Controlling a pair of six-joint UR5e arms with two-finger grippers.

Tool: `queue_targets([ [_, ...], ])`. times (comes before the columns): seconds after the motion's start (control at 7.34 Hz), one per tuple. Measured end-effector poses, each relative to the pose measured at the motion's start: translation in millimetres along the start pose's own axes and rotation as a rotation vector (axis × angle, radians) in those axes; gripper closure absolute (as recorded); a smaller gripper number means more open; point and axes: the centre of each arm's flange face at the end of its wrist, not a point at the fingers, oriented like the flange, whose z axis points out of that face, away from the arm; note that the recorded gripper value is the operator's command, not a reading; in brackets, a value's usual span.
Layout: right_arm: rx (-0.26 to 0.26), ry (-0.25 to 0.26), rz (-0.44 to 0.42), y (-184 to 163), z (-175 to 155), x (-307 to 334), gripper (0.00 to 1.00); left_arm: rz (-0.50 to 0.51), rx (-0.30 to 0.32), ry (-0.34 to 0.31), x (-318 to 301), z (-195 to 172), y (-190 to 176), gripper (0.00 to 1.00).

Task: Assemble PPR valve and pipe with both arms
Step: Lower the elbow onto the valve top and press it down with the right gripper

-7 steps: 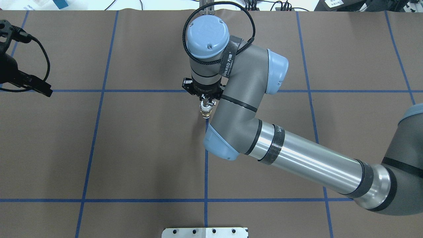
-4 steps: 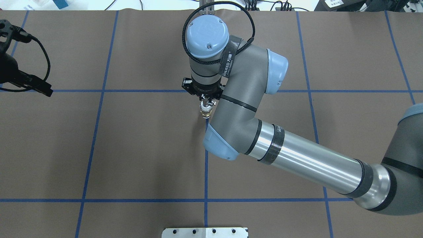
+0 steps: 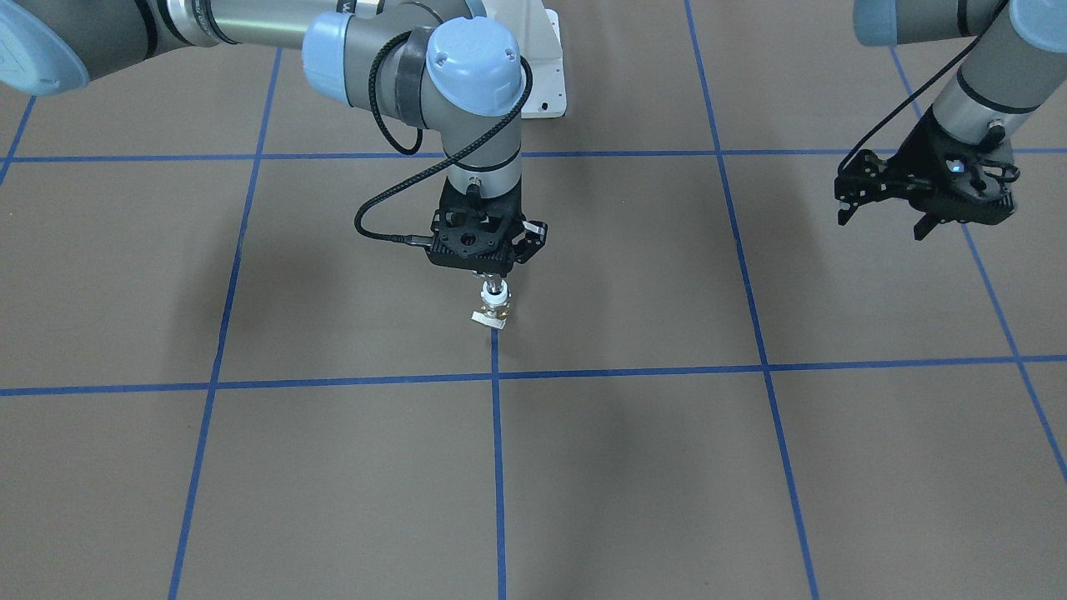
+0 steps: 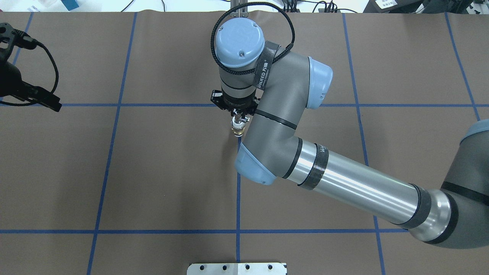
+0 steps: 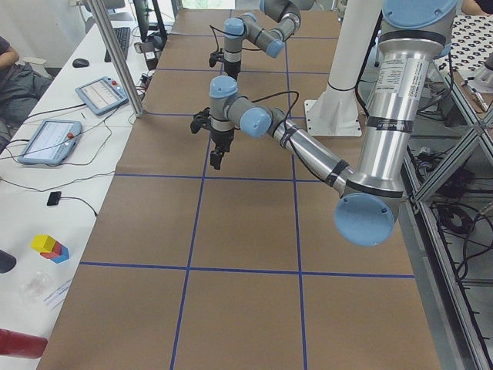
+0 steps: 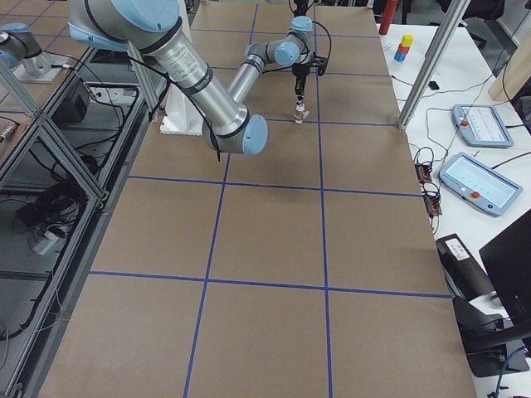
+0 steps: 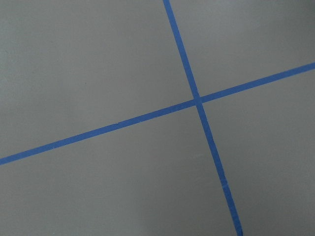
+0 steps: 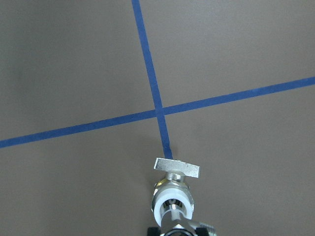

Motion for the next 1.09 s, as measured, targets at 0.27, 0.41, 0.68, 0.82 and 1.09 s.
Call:
queue_targets([
  [0.27, -0.002, 0.006, 0.001, -1.8, 1.9, -5.4, 1.00, -0.002, 0.000, 0.000, 0.5, 0.0, -0.3, 0.01],
  [0.41, -0.004, 0.006, 0.001, -1.7, 2.0, -5.7, 1.00, -0.005, 0.000, 0.001, 0.8, 0.0, -0.3, 0.01],
  [0.68, -0.007, 0.008, 0.002, -1.9, 2.5, -3.8, 1.00, -0.008, 0.000, 0.002, 1.5, -0.2, -0.6, 0.01],
  [0.82, -0.008, 0.008, 0.002, -1.9, 2.7, -3.0, 1.00, -0.008, -0.001, 0.004, 1.9, -0.4, -0.5, 0.01],
  [1.09, -0.011, 0.016, 0.005, -1.0, 1.0, -1.5, 1.00, -0.009, -0.002, 0.007, 2.6, -0.8, -0.3, 0.01],
])
